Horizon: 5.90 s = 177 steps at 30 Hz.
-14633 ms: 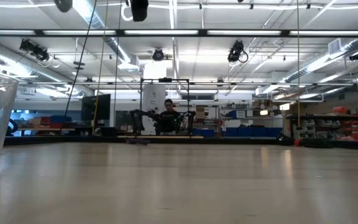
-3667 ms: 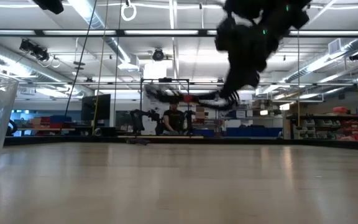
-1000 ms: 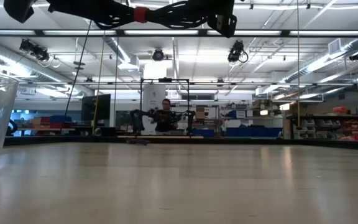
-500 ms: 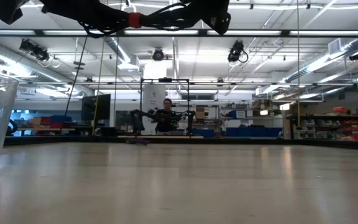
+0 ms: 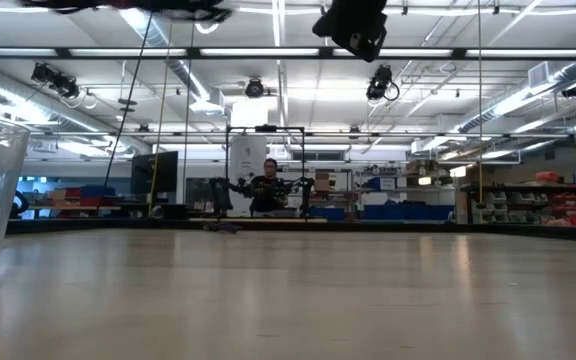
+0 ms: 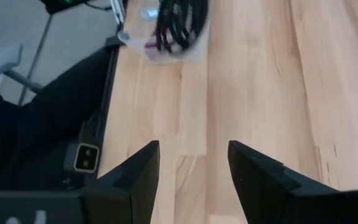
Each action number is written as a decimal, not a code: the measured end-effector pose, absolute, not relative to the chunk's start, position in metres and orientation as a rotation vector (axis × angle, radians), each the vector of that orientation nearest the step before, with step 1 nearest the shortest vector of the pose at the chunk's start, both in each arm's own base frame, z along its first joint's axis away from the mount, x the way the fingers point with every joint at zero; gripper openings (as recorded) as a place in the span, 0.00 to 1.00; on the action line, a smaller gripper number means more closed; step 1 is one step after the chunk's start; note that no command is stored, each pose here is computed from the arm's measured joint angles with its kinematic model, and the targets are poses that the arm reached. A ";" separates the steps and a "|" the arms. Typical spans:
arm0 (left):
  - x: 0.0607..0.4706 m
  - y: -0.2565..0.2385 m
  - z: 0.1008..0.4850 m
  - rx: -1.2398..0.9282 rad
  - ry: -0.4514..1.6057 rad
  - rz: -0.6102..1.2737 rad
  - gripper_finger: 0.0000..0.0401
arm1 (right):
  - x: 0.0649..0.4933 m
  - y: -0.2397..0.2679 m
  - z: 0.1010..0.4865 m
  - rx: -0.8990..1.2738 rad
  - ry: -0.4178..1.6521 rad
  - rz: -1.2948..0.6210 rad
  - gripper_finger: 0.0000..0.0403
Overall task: Pick and place USB-C Cables
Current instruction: Put the black charger cable into the transparent bin, then put the violet charger cable into the transparent bin
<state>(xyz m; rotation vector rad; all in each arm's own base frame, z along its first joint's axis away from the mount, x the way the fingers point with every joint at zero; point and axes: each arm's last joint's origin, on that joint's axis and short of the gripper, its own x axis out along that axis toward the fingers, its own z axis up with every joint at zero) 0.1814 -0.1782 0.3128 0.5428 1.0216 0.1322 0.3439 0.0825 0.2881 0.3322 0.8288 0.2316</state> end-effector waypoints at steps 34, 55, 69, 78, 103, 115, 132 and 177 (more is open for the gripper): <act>0.165 -0.231 0.279 0.039 1.510 -0.027 0.28 | 0.343 0.082 0.287 0.333 0.851 0.224 0.48; 0.187 -0.183 0.284 0.444 1.367 0.259 0.46 | 0.346 0.073 0.287 0.283 0.806 0.096 0.48; 0.246 -0.099 0.286 0.549 1.459 0.344 0.48 | 0.323 0.089 0.273 0.323 1.059 0.085 0.48; 0.290 -0.046 0.283 0.457 1.365 0.187 0.47 | 0.278 0.112 0.260 0.336 1.432 -0.145 0.48; 0.284 0.146 0.288 0.648 1.310 -0.050 0.52 | 0.238 0.158 0.258 0.334 1.505 -0.350 0.48; 0.282 0.198 0.260 0.539 1.309 -0.021 0.67 | 0.240 0.153 0.259 0.137 1.392 -0.385 0.48; 0.317 0.198 0.196 0.615 1.555 -0.060 0.69 | 0.241 0.150 0.260 0.065 1.330 -0.419 0.48; 0.334 0.196 0.154 0.439 1.554 -0.016 0.49 | 0.243 0.157 0.260 0.075 1.291 -0.380 0.48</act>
